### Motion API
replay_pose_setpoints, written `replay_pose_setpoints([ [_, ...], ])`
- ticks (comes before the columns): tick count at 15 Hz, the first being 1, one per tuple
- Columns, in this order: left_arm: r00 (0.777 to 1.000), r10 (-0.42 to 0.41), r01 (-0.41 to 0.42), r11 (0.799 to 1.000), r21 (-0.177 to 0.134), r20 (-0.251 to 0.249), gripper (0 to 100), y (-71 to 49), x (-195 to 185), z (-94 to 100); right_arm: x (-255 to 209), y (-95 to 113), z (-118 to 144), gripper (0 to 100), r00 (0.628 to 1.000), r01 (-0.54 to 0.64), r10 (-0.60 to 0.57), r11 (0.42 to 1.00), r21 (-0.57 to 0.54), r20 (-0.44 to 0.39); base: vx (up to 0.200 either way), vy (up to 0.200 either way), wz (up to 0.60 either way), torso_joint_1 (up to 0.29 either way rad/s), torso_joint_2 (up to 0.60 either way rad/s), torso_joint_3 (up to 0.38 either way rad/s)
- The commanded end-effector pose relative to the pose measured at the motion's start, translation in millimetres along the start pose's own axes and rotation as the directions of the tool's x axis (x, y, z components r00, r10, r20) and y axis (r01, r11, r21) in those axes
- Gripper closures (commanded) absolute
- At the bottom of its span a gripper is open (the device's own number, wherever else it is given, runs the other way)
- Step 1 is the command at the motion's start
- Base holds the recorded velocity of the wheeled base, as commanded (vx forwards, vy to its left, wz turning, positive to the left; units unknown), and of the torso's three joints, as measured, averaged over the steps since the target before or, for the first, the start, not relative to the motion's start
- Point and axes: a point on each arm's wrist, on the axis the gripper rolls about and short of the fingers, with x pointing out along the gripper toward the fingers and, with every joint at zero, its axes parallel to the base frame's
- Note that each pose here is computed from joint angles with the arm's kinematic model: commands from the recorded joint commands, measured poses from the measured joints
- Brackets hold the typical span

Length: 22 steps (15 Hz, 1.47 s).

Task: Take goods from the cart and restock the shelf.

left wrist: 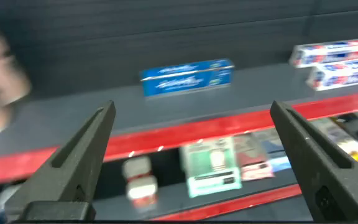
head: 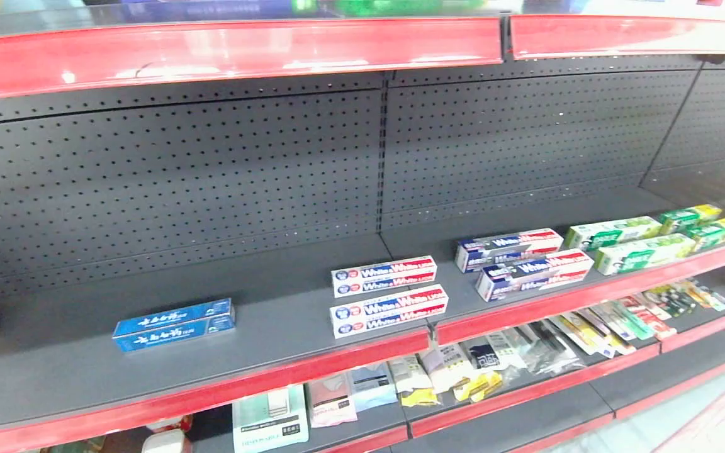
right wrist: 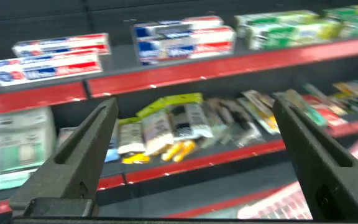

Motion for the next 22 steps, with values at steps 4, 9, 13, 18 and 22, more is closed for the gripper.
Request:
replay_pose_setpoints([
  [4, 1.000, -0.001, 0.001, 1.000, 0.000, -0.001, 0, 0.0, 0.1, 0.0, 0.1, 0.0, 0.0, 0, 1.000, -0.001, 0.001, 1.000, 0.000, -0.001, 0.000, 0.000, -0.60, 0.002, 0.00, 0.004],
  [9, 1.000, 0.001, -0.001, 1.000, 0.000, -0.001, 0, 0.0, 0.1, 0.0, 0.1, 0.0, 0.0, 0, 1.000, -0.001, 0.001, 1.000, 0.000, -0.001, 0.000, 0.000, -0.60, 0.001, 0.00, 0.000],
  [13, 1.000, -0.001, 0.001, 1.000, 0.000, -0.001, 0, 0.0, 0.1, 0.0, 0.1, 0.0, 0.0, 0, 1.000, -0.001, 0.001, 1.000, 0.000, -0.001, 0.000, 0.000, -0.60, 0.002, 0.00, 0.000],
  [18, 1.000, -0.001, 0.001, 1.000, 0.000, -0.001, 0, 0.0, 0.1, 0.0, 0.1, 0.0, 0.0, 0, 1.000, -0.001, 0.001, 1.000, 0.000, -0.001, 0.000, 0.000, -0.60, 0.003, 0.00, 0.002],
  [22, 1.000, -0.001, 0.001, 1.000, 0.000, -0.001, 0, 0.0, 0.1, 0.0, 0.0, 0.0, 0.0, 0, 1.000, -0.001, 0.001, 1.000, 0.002, 0.001, 0.000, 0.000, -0.30, -0.002, 0.00, 0.000],
])
